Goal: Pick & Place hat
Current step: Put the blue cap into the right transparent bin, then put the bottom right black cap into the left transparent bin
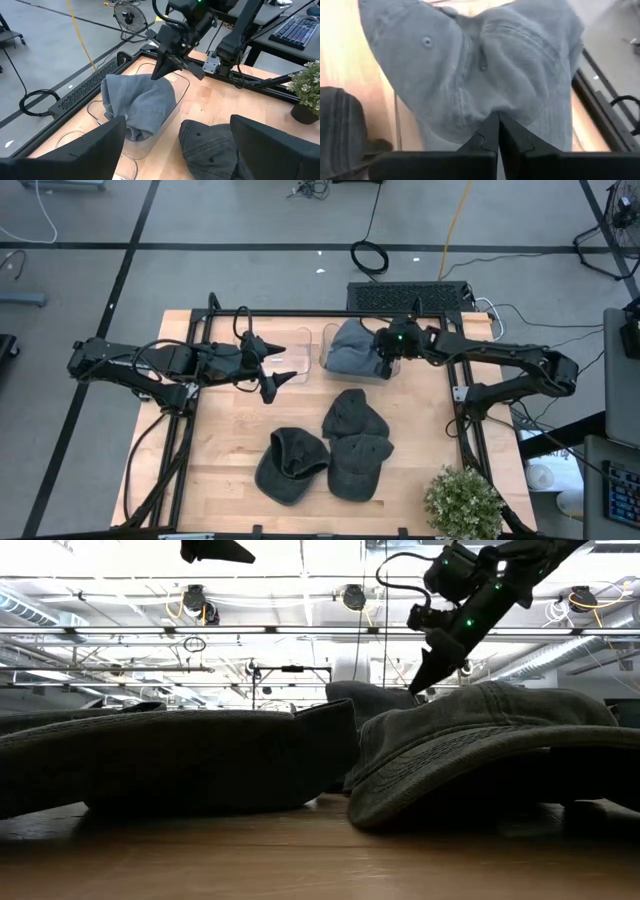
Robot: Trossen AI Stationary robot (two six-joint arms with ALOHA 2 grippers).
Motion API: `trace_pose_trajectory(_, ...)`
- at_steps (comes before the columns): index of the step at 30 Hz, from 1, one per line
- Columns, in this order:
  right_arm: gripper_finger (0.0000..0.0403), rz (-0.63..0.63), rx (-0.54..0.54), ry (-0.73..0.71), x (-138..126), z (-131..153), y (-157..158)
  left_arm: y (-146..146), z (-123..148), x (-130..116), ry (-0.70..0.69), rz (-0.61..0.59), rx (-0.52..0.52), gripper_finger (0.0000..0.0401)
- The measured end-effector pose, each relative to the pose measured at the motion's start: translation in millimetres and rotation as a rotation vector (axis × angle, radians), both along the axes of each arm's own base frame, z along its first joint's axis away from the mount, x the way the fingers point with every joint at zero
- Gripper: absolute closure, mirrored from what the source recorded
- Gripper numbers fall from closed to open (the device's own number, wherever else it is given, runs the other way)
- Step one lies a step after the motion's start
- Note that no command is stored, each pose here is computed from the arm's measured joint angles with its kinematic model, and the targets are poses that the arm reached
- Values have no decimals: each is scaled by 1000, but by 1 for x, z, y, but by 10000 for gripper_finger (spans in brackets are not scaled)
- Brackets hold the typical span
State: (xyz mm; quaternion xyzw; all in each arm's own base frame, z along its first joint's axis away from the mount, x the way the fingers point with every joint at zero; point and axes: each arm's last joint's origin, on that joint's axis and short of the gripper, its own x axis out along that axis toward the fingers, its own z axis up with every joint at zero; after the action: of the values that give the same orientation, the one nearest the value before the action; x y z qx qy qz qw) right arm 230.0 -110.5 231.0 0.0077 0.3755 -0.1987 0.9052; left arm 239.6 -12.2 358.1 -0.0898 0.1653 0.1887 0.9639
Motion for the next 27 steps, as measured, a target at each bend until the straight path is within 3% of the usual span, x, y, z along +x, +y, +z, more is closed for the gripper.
trace_pose_trajectory(6, 403, -39, 105, 163, 5, -35, -13, 0, 0, 0, 1, -1, 2, 45)
trace_pose_trajectory(12, 403, -64, 162, 228, 12, -61, -22, 0, 0, 0, 2, -1, 2, 37)
trace_pose_trajectory(17, 403, -68, 125, 159, 9, -45, -18, 0, 0, 0, 3, -1, 4, 32)
trace_pose_trajectory(27, 403, -87, 107, -64, -23, 14, 1, 0, 0, 0, 3, -1, 3, 42)
